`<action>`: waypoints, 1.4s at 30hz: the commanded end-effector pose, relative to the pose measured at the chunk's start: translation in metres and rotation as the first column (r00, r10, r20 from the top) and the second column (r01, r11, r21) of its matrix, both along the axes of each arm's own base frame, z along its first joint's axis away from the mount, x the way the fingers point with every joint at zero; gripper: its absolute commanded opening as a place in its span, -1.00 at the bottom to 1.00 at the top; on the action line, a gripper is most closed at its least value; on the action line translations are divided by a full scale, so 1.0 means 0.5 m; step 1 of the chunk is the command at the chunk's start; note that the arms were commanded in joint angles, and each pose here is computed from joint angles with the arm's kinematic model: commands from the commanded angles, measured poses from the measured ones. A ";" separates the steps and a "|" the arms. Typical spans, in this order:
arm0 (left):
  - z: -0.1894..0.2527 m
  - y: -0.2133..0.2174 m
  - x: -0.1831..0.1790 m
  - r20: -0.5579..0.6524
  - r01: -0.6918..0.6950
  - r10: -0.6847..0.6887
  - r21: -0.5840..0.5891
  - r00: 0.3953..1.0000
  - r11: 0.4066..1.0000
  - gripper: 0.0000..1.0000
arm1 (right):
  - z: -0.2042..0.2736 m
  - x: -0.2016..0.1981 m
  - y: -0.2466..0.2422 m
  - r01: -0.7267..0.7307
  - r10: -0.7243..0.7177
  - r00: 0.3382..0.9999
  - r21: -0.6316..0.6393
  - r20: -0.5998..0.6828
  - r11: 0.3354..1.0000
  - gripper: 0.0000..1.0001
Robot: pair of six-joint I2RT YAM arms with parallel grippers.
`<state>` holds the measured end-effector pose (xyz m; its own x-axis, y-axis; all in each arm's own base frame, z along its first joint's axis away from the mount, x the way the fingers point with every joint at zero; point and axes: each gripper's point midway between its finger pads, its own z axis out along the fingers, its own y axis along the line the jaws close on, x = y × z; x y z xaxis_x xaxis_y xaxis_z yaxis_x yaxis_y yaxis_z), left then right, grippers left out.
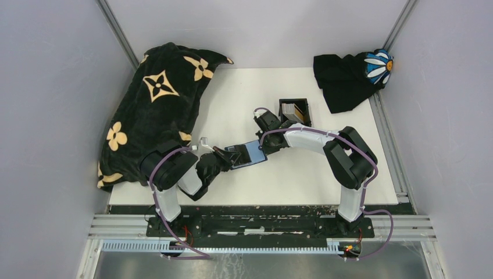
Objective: Put the credit cards into the card holder
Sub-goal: Insert the credit card into the card holder.
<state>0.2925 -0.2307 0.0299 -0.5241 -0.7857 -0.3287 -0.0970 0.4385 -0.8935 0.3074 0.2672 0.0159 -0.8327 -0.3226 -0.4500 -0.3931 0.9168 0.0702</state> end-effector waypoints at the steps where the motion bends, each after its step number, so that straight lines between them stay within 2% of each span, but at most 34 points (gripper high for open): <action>1: -0.006 -0.008 0.005 0.000 0.009 -0.009 0.013 1.000 1.000 -0.94 | 0.001 -0.005 0.008 -0.024 0.024 1.000 0.006 0.002 1.000 -0.85; 13: -0.030 -0.003 -0.021 -0.064 0.010 -0.006 0.064 0.998 0.998 -0.94 | -0.004 -0.003 0.009 -0.020 0.020 1.000 0.006 0.000 1.000 -0.85; 30: -0.051 -0.068 -0.018 -0.114 0.110 -0.096 0.115 0.989 0.987 -0.93 | -0.001 -0.009 0.022 -0.034 0.034 0.999 0.024 -0.010 0.999 -0.86; 42: -0.082 -0.095 -0.030 -0.226 0.220 -0.155 0.299 0.962 0.928 -0.28 | 0.004 -0.016 0.031 -0.047 0.047 0.999 0.030 -0.006 0.998 -0.86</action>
<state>0.3055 -0.2824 0.0237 -0.6274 -0.6790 -0.3812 -0.1286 0.5732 -0.8093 0.3053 0.2649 0.0149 -0.8329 -0.3342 -0.4411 -0.3986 0.9152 0.0593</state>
